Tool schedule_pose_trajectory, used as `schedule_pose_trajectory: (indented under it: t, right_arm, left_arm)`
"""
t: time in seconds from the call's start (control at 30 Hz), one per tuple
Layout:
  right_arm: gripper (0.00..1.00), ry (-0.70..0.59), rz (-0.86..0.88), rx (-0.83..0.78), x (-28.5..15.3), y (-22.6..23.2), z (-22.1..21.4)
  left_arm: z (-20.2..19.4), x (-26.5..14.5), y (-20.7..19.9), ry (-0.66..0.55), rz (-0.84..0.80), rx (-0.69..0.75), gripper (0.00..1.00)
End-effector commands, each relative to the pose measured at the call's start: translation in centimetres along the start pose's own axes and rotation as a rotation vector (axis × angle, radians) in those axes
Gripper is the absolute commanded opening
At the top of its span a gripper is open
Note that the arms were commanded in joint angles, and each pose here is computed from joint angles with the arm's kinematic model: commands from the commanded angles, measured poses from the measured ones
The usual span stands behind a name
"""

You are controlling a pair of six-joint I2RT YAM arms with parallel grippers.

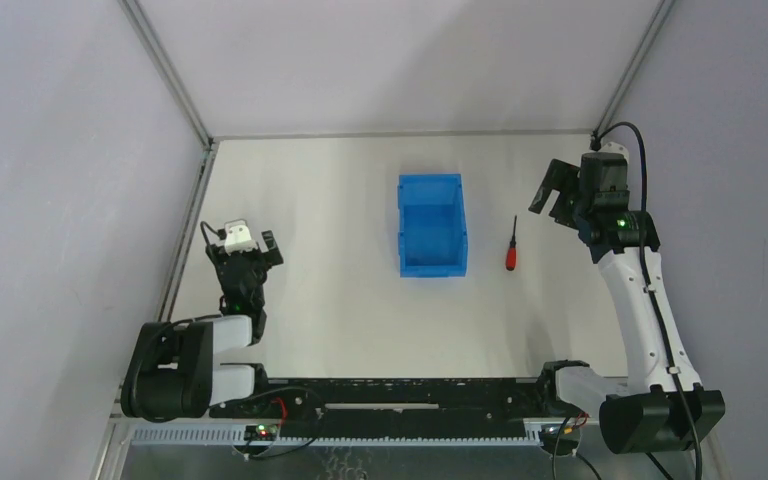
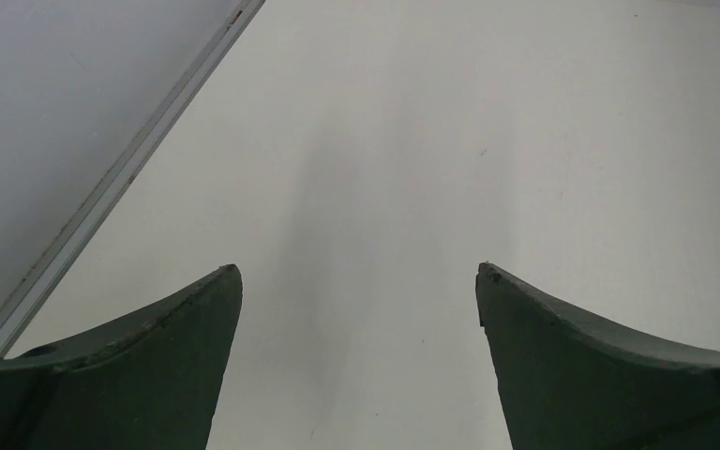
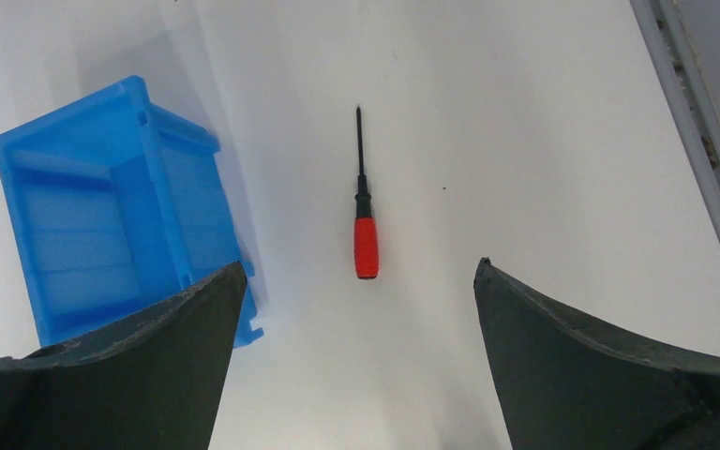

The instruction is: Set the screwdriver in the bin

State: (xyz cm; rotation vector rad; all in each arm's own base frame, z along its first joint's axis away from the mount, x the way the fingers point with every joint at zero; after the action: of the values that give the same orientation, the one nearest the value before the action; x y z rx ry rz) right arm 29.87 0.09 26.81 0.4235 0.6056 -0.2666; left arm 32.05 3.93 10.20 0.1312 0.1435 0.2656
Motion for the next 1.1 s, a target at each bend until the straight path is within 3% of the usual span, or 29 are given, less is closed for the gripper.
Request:
schedule_pose_trajectory:
  t: [0.0, 0.3, 0.77, 1.07]
  right_arm:
    - [1.00, -0.063, 0.002, 0.023, -1.1, 0.1, 1.7]
    - [1.00, 0.020, 0.008, -0.004, 0.9, 0.6, 0.3]
    - [0.99, 0.386, -0.106, -0.191, 13.4, 0.6, -8.9]
    - [0.83, 0.530, -0.141, -0.235, 17.3, -1.0, -13.4]
  left_arm:
    - [3.4, 0.9, 0.3, -0.112, 0.013, -0.024, 1.00]
    - [3.4, 0.9, 0.3, -0.112, 0.013, -0.024, 1.00]
    - [3.4, 0.9, 0.3, -0.112, 0.013, -0.025, 1.00]
    - [3.4, 0.9, 0.3, -0.112, 0.013, -0.023, 1.00]
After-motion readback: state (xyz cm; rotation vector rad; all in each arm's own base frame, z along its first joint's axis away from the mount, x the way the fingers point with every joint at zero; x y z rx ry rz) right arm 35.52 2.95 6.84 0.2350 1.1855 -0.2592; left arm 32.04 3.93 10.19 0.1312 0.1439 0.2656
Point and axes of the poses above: each gripper's point midway between its finger pads, its own x axis out along the fingers, its own y axis along the line the jaws close on, z = x × y, the point moved 2 cm from there along -x, back along the fingers, and after that the axes turned 8 degrees about x, right-handed, at the moved point
